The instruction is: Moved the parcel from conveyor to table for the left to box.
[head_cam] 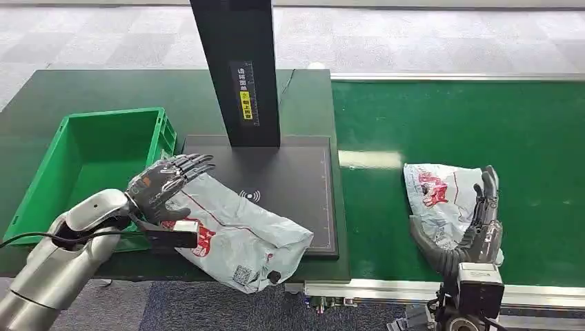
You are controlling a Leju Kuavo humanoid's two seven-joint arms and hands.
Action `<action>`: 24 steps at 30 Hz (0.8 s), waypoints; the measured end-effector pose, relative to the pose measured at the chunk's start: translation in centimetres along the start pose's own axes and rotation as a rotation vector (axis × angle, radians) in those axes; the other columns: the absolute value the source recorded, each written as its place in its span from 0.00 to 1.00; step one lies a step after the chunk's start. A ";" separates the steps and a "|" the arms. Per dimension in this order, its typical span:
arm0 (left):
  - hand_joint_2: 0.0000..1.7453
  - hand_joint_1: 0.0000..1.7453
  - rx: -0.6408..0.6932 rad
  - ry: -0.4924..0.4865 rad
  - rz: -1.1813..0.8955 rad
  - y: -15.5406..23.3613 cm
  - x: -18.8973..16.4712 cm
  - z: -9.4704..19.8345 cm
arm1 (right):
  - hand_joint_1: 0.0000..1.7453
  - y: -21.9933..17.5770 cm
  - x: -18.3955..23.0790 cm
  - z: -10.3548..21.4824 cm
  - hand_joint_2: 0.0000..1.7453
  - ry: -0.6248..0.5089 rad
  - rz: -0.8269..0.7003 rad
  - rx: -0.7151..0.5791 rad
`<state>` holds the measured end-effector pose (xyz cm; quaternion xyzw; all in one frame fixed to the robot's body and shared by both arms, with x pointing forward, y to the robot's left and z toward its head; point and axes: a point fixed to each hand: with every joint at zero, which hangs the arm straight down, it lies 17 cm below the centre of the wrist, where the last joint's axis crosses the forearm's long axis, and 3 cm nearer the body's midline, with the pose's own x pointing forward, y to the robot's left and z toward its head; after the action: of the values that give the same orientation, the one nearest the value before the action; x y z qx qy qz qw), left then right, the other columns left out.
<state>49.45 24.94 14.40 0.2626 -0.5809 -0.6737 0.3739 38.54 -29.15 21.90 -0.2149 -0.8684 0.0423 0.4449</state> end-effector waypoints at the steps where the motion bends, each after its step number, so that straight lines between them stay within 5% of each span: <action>1: 1.00 0.00 -0.008 0.012 -0.011 -0.1 -0.5 0.3 | 0.00 0.1 0.1 0.0 1.00 0.000 -0.001 0.003; 7: 1.00 0.00 -0.081 0.020 -0.051 -2.0 -0.9 0.9 | 0.00 0.5 0.3 -0.2 1.00 0.000 -0.004 0.013; 24: 1.00 0.00 -0.336 -0.164 -0.009 -10.5 5.1 -0.3 | 0.00 0.8 0.6 -1.1 1.00 -0.003 -0.011 0.010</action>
<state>44.60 21.12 4.47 0.1430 -0.4877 -0.7819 0.3609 39.38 -28.31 22.79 -0.2080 -0.8700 0.0444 0.4448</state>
